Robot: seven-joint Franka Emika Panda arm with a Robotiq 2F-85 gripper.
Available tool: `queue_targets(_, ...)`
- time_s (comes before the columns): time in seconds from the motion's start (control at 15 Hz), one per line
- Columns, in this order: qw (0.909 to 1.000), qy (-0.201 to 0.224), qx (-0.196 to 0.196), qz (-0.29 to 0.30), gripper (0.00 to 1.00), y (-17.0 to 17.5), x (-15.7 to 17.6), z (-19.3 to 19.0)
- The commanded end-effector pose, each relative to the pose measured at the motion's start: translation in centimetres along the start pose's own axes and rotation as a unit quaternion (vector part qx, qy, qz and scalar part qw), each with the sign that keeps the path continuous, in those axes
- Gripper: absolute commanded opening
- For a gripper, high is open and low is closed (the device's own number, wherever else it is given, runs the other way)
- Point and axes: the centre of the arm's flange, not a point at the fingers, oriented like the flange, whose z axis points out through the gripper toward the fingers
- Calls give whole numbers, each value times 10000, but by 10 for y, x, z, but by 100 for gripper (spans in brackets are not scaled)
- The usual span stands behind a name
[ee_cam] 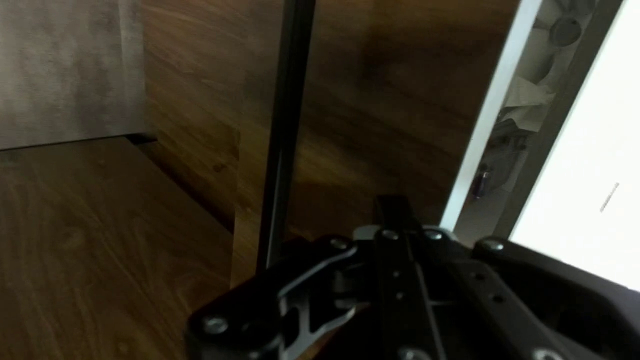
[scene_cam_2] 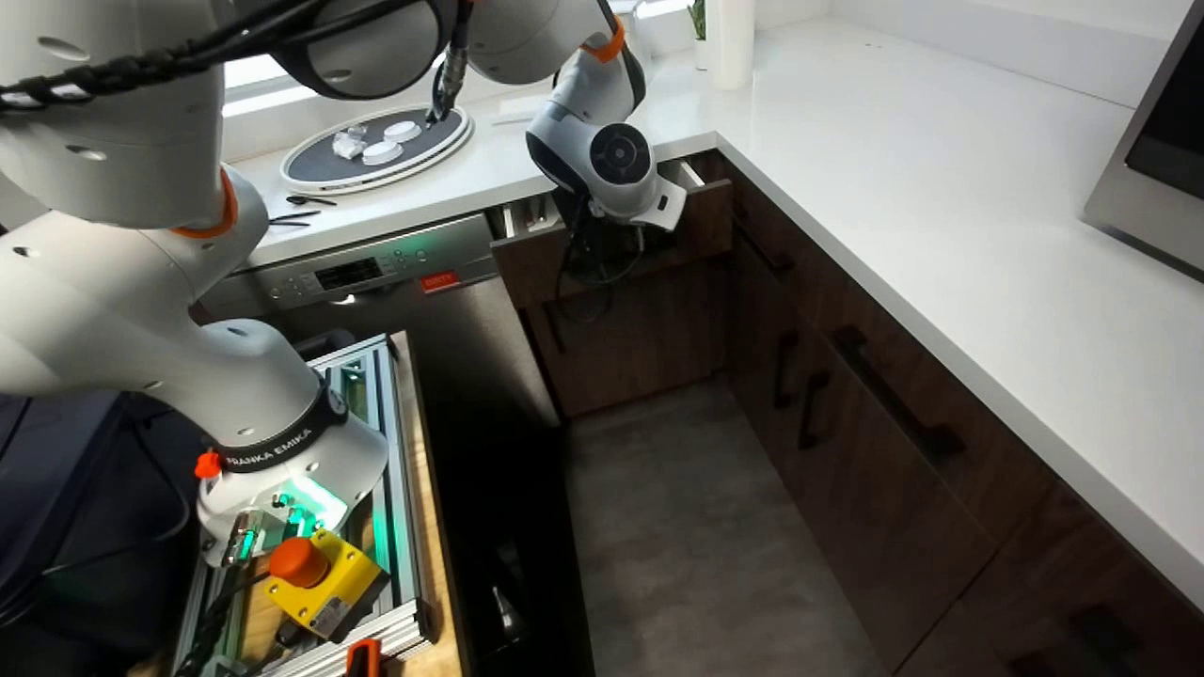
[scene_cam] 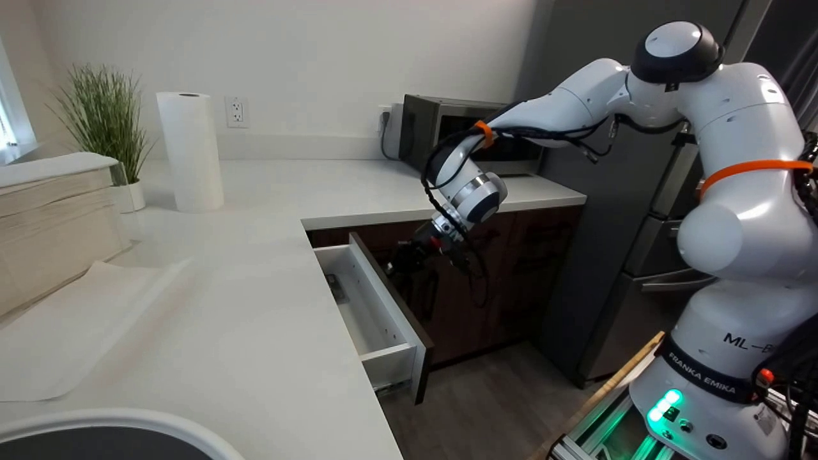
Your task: Close the drawer
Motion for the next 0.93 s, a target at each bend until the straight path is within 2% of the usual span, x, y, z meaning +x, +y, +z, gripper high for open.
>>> queue_targets(0.0, 10000, -1, 33, 8, 1, 0, 0, 2)
queue_targets(0.2, 10000, -69, 58, -20, 0, 4, -2, 9)
queue_targets(0.6, 9982, -49, 565, -175, 0, -3, 1, 44)
queue_targets(0.87, 9939, 59, 1080, -225, 0, -9, 2, 69)
